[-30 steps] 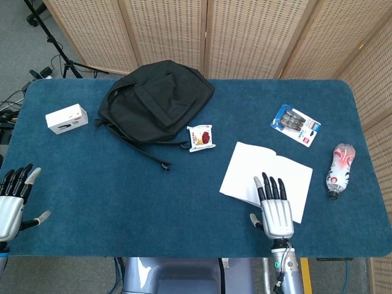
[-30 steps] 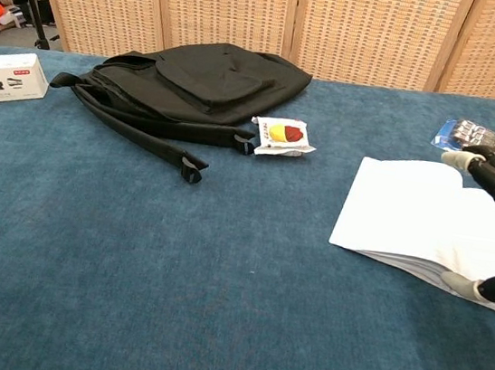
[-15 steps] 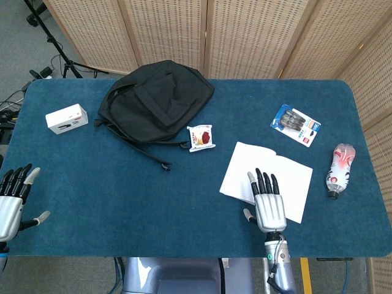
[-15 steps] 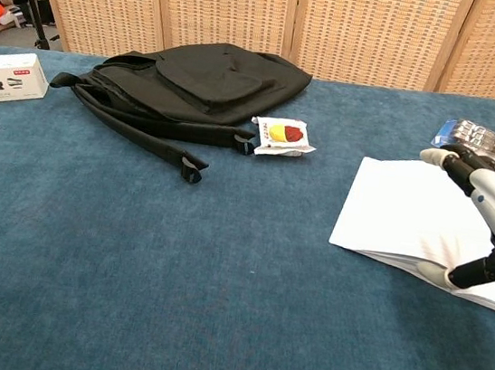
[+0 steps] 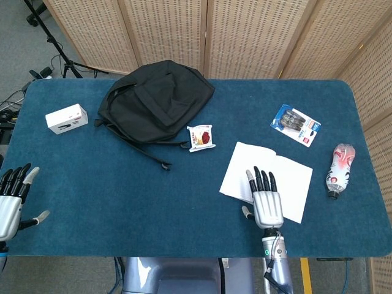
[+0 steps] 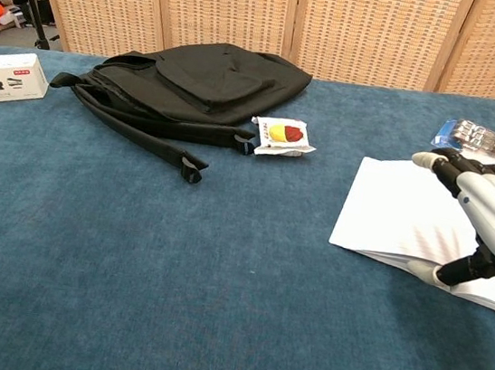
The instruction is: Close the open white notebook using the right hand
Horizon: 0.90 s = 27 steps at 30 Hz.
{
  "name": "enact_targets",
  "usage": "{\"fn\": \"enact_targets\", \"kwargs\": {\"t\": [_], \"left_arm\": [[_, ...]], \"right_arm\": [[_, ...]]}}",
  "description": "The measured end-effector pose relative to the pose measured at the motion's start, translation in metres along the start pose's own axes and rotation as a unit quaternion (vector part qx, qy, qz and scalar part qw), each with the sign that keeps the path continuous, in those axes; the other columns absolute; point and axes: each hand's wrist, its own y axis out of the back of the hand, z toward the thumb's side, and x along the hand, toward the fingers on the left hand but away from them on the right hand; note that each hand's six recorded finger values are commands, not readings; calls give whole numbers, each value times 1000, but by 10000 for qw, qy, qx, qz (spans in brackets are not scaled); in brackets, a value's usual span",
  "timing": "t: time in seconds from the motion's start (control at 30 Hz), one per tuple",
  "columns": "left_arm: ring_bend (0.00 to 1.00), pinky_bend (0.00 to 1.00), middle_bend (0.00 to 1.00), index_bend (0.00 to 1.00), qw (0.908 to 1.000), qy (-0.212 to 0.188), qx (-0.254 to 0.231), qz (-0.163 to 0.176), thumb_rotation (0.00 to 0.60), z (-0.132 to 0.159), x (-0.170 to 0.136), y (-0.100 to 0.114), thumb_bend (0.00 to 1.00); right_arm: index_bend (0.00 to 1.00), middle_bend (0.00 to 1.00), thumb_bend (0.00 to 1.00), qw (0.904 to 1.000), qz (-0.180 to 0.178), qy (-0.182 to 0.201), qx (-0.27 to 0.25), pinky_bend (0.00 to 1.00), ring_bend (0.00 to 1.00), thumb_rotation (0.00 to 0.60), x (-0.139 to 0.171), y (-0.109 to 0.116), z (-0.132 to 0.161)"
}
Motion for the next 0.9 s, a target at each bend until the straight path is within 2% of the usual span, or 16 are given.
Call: {"fn": "enact_targets", "kwargs": {"t": [0.53, 0.9], "left_arm": [[0, 0, 0, 0, 10000, 30, -26, 29, 552, -2, 1, 2, 66], [0, 0, 0, 0, 10000, 24, -7, -17, 551, -1, 1, -1, 67]], "right_arm": [[0, 0, 260, 9999, 36, 50, 102, 0, 0, 600, -9, -12, -1], [0, 0, 260, 9997, 212, -32, 91, 0, 0, 600, -16, -25, -7]]}}
